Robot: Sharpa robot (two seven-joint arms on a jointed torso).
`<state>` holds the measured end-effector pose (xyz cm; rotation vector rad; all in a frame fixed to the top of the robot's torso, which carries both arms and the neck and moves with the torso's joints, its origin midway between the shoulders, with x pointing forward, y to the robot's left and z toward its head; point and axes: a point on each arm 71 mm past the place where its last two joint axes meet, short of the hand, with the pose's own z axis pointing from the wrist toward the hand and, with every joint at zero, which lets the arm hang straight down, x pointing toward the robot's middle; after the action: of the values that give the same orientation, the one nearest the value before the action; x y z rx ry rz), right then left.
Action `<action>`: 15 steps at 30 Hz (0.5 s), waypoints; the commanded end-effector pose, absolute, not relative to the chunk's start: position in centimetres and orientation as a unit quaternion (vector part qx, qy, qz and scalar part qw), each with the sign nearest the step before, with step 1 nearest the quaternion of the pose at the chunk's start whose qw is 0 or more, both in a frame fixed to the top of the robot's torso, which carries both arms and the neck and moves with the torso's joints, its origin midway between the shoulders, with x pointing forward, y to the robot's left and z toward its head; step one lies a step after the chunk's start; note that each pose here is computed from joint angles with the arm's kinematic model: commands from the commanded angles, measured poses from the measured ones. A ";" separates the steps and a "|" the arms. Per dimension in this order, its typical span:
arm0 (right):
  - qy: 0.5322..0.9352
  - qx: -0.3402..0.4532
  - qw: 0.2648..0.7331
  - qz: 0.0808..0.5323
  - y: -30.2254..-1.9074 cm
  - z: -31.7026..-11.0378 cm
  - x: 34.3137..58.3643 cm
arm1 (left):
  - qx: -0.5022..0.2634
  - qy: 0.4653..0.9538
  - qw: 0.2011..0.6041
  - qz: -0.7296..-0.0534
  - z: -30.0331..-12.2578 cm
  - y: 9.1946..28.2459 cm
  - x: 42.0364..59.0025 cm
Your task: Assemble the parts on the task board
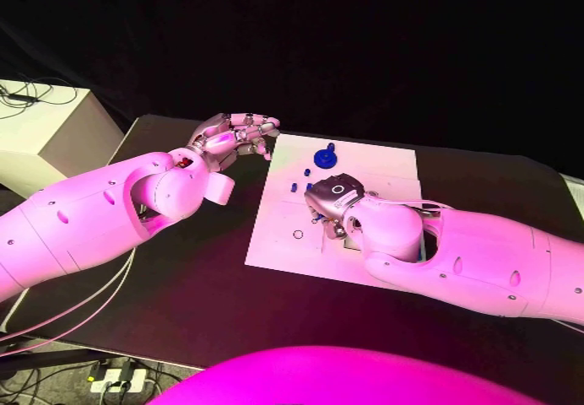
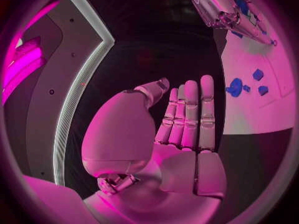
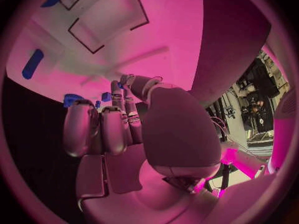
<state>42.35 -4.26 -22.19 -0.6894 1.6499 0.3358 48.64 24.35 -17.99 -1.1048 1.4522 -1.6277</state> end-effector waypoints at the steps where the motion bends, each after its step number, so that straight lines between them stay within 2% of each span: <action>1: 0.720 -0.308 0.605 0.145 -4.2 -22.4 42.3 | -0.419 0.559 0.336 -0.632 -17.9 24.1 48.6; 15: 0.719 -0.307 0.605 0.150 -4.0 -22.4 42.1 | -0.419 0.559 0.336 -0.632 -17.9 24.1 48.6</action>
<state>42.26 -4.13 -22.31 -0.6928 1.6587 0.3443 48.63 24.34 -17.99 -1.1047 1.4528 -1.6278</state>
